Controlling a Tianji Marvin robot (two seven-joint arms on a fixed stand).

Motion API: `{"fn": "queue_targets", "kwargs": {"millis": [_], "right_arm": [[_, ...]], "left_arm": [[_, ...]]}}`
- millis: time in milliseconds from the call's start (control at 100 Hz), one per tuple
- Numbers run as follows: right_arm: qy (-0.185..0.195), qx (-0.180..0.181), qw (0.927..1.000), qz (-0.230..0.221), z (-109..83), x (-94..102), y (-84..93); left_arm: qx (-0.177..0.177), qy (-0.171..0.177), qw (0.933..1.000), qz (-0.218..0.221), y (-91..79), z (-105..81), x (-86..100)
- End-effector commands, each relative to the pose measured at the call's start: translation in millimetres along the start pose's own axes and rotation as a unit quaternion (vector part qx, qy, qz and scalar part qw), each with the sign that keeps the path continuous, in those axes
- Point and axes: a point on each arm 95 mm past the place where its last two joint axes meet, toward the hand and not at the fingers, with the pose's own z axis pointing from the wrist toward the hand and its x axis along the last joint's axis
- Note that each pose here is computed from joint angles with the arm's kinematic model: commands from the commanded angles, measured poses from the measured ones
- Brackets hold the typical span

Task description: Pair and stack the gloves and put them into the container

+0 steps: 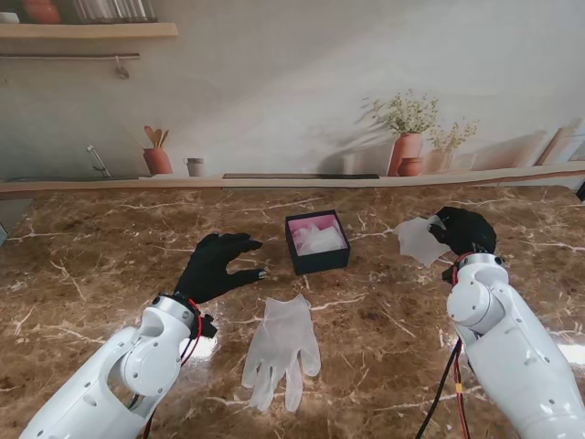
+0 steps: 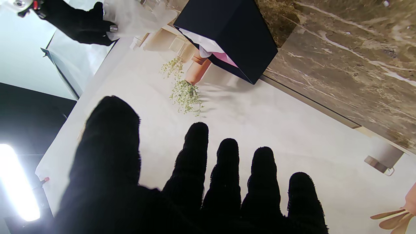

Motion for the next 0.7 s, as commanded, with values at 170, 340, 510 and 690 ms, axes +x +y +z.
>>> {"fn": "queue_targets", "kwargs": {"millis": [170,340,510,690], "right_arm": [[0.032,0.021,0.9958,0.083,-39.1,32.0,4.6],[0.057,0.037,0.9923,0.103,-64.7,53.6,12.9],[0.076,0.052,0.9877,0.126,-91.6,75.7,15.9],[0.066,0.066,0.9806,0.172,-122.1,100.8,17.5]], "left_arm": [[0.001,0.025,0.9993,0.029,-6.3,-6.4,9.4],[0.005,0.040,0.9984,0.040,-10.8,-9.1,16.3],[0.007,0.060,0.9969,0.049,-14.3,-10.2,22.0],[0.016,0.104,0.9922,0.068,-16.0,-10.9,30.9]]}}
